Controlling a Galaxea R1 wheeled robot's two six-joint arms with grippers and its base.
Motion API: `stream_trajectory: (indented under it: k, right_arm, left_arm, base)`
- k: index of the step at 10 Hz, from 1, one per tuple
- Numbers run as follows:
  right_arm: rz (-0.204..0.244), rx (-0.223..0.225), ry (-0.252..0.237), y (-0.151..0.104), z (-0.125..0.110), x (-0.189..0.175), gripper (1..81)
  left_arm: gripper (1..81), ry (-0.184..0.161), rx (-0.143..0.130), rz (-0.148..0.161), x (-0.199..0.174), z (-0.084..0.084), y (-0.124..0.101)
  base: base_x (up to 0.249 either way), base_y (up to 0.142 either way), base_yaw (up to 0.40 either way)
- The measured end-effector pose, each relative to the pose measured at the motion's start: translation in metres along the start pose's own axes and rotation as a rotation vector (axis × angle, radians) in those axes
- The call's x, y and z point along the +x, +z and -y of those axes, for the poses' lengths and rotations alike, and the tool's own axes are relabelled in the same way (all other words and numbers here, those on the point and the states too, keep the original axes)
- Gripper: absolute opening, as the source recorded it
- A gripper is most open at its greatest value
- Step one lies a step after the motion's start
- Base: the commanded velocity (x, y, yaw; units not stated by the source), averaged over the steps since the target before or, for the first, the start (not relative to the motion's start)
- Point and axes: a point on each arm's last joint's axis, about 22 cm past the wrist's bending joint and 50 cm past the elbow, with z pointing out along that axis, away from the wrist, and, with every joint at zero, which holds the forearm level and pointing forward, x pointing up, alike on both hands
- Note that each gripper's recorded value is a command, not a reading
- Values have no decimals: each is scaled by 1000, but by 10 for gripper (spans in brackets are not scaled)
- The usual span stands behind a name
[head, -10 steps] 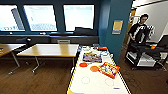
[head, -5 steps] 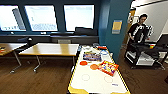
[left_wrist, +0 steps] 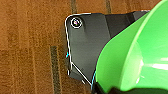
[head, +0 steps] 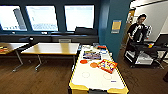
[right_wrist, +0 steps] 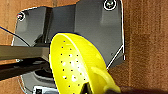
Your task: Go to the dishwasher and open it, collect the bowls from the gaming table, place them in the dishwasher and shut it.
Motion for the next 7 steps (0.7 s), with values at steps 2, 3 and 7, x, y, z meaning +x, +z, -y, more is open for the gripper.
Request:
stream_trajectory:
  k: [2,3,7]
  right_arm:
    - [1,-5,-2,-1,-3,0,10]
    - [4,-6,-1,-1,-3,-3,10]
    - [6,-15,-2,-2,-7,-5,10]
  left_arm:
    - [10,2,3,1,0,2,-1]
    - [10,1,1,4,-4,1,-1]
    - [10,0,2,7,-6,2,-1]
  base:
    - [-104,0,0]
    - [-104,0,0]
    - [-105,0,0]
